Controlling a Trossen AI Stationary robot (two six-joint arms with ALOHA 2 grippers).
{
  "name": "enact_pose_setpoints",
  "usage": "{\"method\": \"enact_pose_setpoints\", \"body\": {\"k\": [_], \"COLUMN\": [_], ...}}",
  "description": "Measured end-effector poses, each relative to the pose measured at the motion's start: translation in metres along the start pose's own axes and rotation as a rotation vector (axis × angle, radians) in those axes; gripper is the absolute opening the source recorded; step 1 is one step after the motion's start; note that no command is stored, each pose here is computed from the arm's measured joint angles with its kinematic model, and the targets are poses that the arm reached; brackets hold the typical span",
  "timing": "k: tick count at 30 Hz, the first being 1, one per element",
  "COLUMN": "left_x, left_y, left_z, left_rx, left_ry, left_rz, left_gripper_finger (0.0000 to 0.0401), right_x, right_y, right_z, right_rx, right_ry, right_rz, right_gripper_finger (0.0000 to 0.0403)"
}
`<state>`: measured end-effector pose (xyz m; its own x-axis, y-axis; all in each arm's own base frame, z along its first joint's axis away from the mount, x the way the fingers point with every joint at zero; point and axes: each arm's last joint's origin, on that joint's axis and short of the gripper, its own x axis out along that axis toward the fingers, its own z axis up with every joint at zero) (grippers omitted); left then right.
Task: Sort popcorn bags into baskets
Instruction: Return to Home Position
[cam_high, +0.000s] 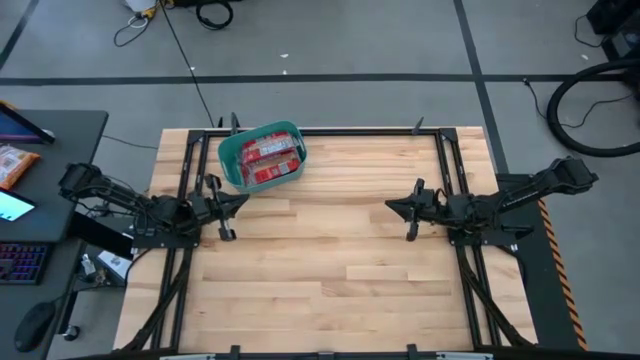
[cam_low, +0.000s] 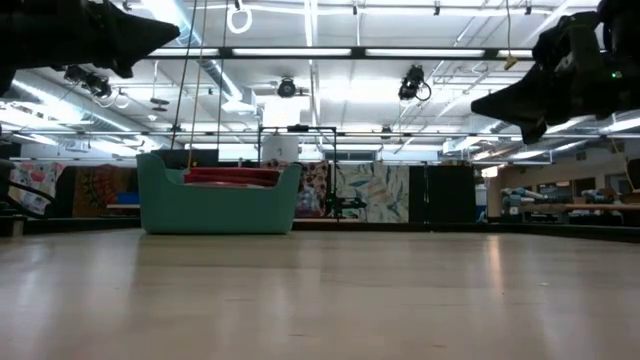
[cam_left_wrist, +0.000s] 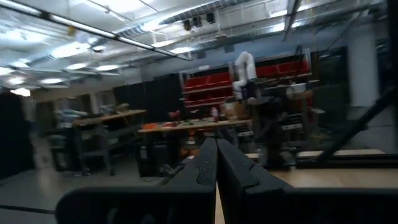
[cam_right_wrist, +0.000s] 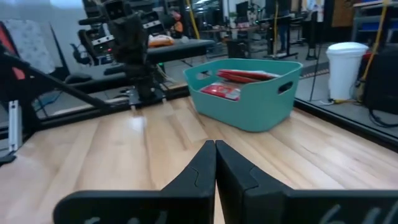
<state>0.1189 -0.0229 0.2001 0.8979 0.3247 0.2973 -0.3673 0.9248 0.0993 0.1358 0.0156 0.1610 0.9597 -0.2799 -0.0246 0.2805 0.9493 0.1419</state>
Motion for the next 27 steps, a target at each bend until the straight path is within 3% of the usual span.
{"method": "enact_pose_setpoints", "body": {"k": [9,16,22,27], "left_x": [-0.0003,-0.0005,-0.0005,-0.0005], "left_y": [-0.0082,-0.0087,-0.0088,-0.0088], "left_z": [-0.0061,-0.0059,-0.0061,-0.0061], "left_rx": [-0.104,-0.106,-0.274,-0.306], "left_ry": [0.01,0.005,0.029,0.034], "left_rz": [-0.252,-0.272,-0.272,-0.272], "left_gripper_finger": [0.0004,0.0007,0.0024,0.0024], "right_x": [-0.002,-0.0016,-0.0016,-0.0016], "right_y": [0.0039,0.003,0.003,0.003], "right_z": [0.0007,0.0014,0.0014,0.0014], "right_rx": [-0.018,-0.023,-0.026,-0.026], "right_ry": [-0.008,-0.017,-0.017,-0.016], "right_rz": [0.026,0.005,0.007,0.007], "right_gripper_finger": [0.0011,0.0011,0.0011,0.0011]}}
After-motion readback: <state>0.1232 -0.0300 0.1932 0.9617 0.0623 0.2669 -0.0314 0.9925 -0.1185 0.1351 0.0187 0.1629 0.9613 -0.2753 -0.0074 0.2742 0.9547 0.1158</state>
